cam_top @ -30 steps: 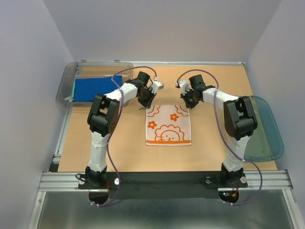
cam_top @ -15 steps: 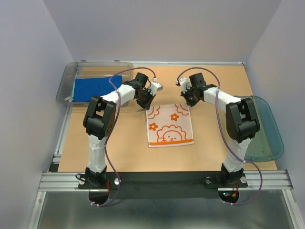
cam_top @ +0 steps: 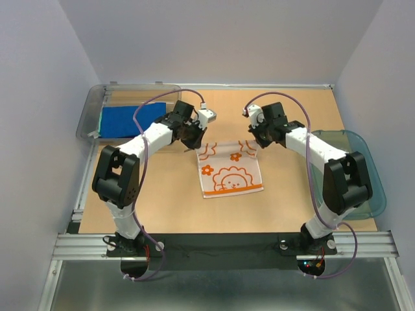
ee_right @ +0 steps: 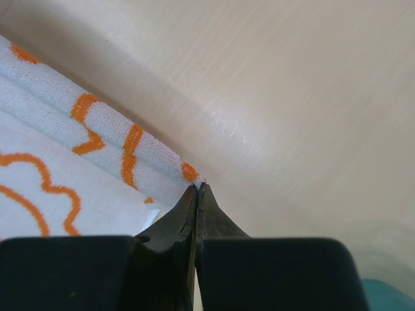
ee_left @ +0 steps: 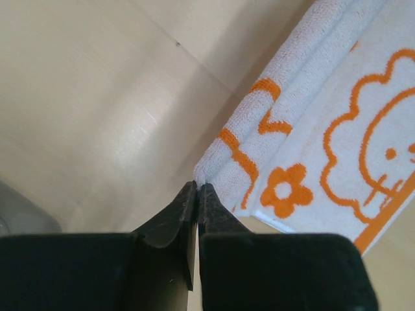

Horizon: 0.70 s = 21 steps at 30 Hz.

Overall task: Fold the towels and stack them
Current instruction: Fold the towel

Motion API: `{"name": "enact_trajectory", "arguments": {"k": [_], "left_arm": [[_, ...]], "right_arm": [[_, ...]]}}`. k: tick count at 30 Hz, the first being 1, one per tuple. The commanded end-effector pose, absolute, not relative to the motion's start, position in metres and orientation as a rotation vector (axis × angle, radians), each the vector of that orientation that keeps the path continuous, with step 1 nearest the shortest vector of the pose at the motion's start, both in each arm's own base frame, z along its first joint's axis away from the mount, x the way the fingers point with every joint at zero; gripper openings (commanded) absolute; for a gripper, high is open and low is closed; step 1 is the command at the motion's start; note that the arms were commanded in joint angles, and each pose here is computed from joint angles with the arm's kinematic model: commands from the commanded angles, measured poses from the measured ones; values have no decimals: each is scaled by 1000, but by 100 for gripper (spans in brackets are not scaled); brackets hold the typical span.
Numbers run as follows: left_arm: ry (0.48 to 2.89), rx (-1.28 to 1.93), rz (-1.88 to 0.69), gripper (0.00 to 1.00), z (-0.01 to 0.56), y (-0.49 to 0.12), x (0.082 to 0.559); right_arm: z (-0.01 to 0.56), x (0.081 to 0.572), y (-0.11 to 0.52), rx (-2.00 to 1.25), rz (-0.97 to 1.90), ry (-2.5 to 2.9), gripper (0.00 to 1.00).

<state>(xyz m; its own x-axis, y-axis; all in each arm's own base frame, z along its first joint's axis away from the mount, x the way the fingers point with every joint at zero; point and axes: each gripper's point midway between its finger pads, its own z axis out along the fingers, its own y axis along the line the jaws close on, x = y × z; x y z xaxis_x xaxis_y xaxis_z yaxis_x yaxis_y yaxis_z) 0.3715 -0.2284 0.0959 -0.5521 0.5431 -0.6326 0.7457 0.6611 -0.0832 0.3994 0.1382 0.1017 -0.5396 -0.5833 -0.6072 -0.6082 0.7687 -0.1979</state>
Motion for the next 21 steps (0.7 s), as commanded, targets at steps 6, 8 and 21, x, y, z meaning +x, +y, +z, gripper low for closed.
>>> {"name": "enact_trajectory", "arguments": {"k": [6, 8, 21], "left_arm": [[2305, 869, -472, 0, 113, -225, 327], [2299, 875, -491, 0, 111, -232, 312], [2402, 686, -589, 0, 91, -234, 258]], "right_arm": [[144, 369, 132, -710, 117, 2222, 1], [139, 358, 132, -689, 145, 2239, 1], [108, 293, 142, -350, 424, 2411, 1]]}}
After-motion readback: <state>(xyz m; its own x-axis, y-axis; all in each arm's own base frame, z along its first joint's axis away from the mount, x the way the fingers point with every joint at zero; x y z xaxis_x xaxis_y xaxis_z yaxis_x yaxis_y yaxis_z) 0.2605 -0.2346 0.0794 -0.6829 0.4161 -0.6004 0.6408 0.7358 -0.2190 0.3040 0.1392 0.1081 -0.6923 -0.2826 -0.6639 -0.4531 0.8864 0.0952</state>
